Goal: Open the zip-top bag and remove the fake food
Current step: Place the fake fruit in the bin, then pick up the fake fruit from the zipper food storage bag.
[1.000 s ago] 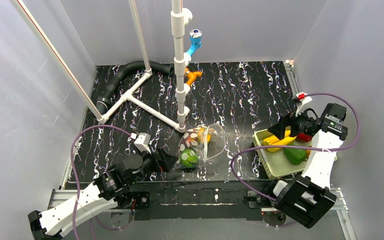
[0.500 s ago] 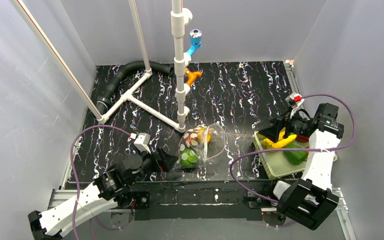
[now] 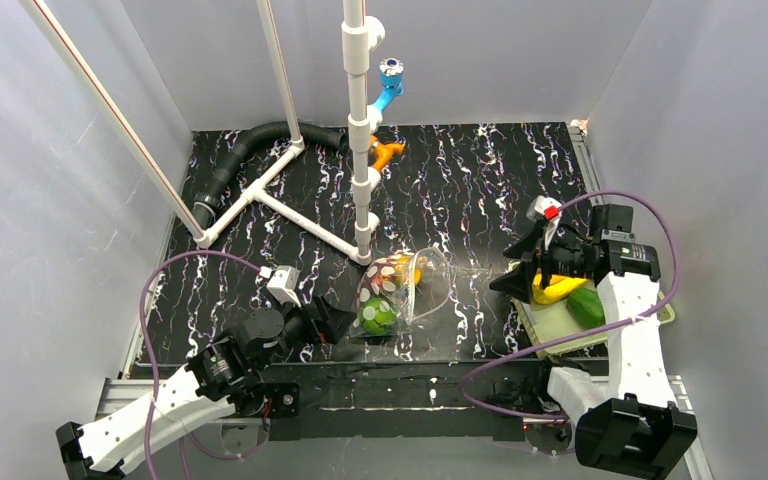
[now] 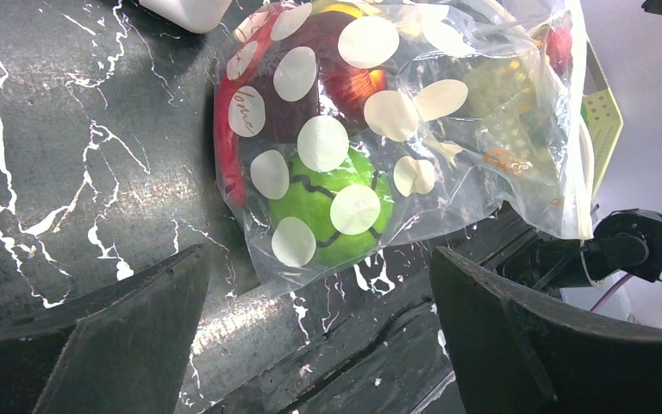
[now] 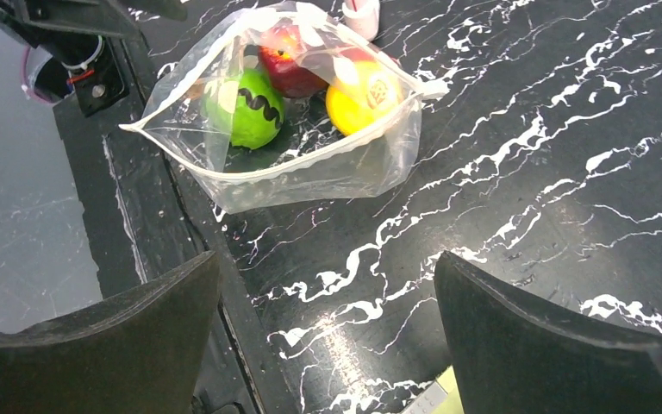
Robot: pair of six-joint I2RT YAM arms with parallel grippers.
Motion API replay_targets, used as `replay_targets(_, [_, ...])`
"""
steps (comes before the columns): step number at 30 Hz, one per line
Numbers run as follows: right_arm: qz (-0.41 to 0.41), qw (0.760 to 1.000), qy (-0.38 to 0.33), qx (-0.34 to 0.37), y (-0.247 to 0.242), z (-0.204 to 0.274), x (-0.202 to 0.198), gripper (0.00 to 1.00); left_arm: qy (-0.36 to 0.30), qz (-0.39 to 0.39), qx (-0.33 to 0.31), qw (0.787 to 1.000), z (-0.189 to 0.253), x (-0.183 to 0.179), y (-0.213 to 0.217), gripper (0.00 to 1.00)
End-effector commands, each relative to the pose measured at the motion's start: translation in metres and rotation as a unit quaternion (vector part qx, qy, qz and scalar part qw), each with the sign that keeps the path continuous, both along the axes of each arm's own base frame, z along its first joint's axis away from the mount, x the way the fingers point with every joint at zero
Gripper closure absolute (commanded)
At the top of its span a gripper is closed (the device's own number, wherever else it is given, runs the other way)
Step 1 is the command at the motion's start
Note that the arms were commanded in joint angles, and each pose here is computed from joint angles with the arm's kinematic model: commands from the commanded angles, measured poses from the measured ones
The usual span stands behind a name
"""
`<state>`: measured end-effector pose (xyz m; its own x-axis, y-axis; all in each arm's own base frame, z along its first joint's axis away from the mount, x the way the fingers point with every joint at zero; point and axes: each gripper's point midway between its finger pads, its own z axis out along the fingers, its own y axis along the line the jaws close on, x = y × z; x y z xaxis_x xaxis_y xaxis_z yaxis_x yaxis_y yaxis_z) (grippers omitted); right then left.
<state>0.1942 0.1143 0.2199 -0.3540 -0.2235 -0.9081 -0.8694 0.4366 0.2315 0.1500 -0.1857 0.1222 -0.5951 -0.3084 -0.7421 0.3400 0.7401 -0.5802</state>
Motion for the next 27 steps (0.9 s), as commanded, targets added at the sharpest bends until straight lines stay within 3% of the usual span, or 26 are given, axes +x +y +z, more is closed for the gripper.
replay_targets(1, [0.021, 1.000, -0.006, -0.014, 0.009, -0.004, -0.003, 0.02, -0.010, 0.008, -0.007, 1.000, 0.008, 0.003, 0.001, 0.02])
replay_targets(27, [0.131, 0.990, -0.030, -0.041, 0.048, -0.014, -0.028, 0.02, -0.010, 0.012, -0.008, 1.000, 0.011, 0.005, 0.000, 0.02])
